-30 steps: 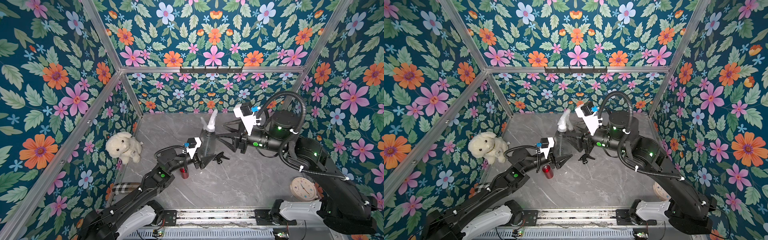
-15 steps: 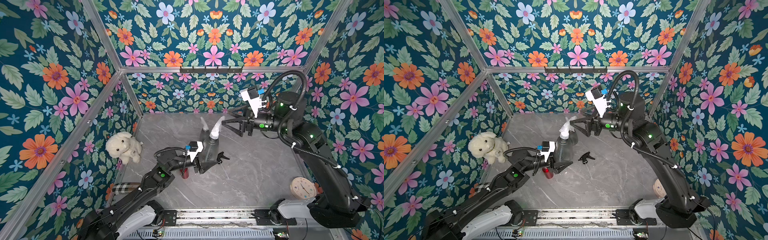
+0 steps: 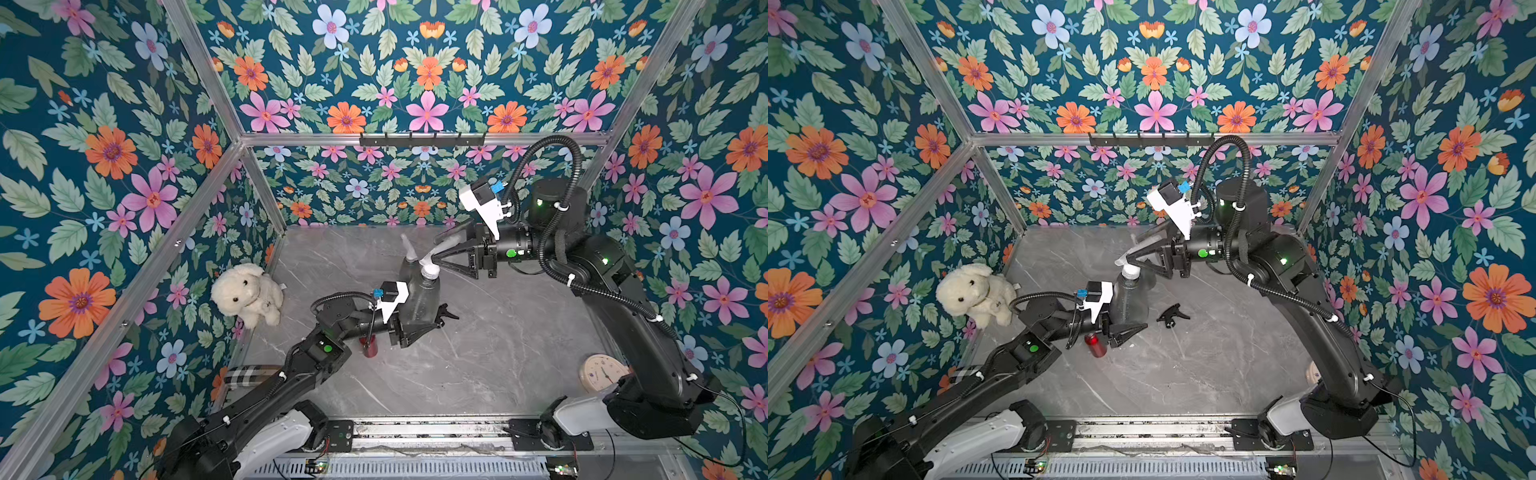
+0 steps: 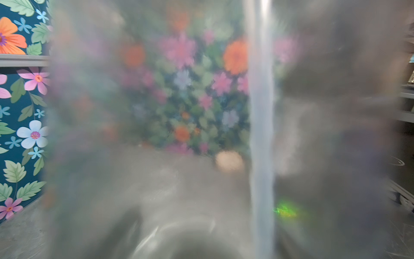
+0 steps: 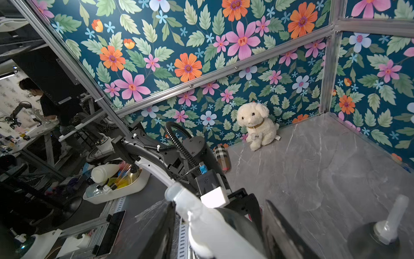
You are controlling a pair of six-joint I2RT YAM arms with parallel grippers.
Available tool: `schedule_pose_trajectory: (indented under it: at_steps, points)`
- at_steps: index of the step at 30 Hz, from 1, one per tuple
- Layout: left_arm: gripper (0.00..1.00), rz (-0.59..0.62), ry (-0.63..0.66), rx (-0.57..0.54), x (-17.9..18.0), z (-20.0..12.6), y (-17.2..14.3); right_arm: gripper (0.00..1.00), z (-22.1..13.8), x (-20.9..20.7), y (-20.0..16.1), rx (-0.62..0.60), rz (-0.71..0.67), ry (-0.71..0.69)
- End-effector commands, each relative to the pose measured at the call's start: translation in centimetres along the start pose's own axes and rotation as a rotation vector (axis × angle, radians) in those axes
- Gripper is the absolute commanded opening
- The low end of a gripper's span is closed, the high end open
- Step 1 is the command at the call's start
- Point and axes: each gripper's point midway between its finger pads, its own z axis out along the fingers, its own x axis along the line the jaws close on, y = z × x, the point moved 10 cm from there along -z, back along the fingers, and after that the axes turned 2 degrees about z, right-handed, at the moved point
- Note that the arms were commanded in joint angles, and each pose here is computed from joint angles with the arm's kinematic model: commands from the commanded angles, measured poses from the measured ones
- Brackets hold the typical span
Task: Attach spray nozzles to spray bottles
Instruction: Screw the spray nozzle on the spray bottle.
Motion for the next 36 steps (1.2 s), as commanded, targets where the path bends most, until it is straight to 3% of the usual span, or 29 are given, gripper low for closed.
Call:
schedule_pose_trajectory:
  at_steps: [1,11,17,30,36]
  points:
    - [0.00,0.024,0.028,-0.020,0.3,0.1,0.5,0.58,0.1,0.1,-0.4,0.025,-0.032,-0.049]
    - [0.00,0.025,0.077,-0.005,0.7,0.1,0.3,0.44,0.7,0.2,-1.1,0.068,-0.036,-0.121]
    - [0.00,0.024,0.074,0.007,0.8,0.3,0.1,0.46,1.1,0.3,-1.5,0.091,-0.037,-0.126]
    - [0.00,0.025,0.096,0.021,1.0,0.3,-0.1,0.41,1.3,0.6,-1.0,0.150,-0.043,-0.193]
    - [0.00,0.028,0.106,0.024,1.2,0.4,-0.1,0.31,1.8,0.7,-0.8,0.171,-0.045,-0.220]
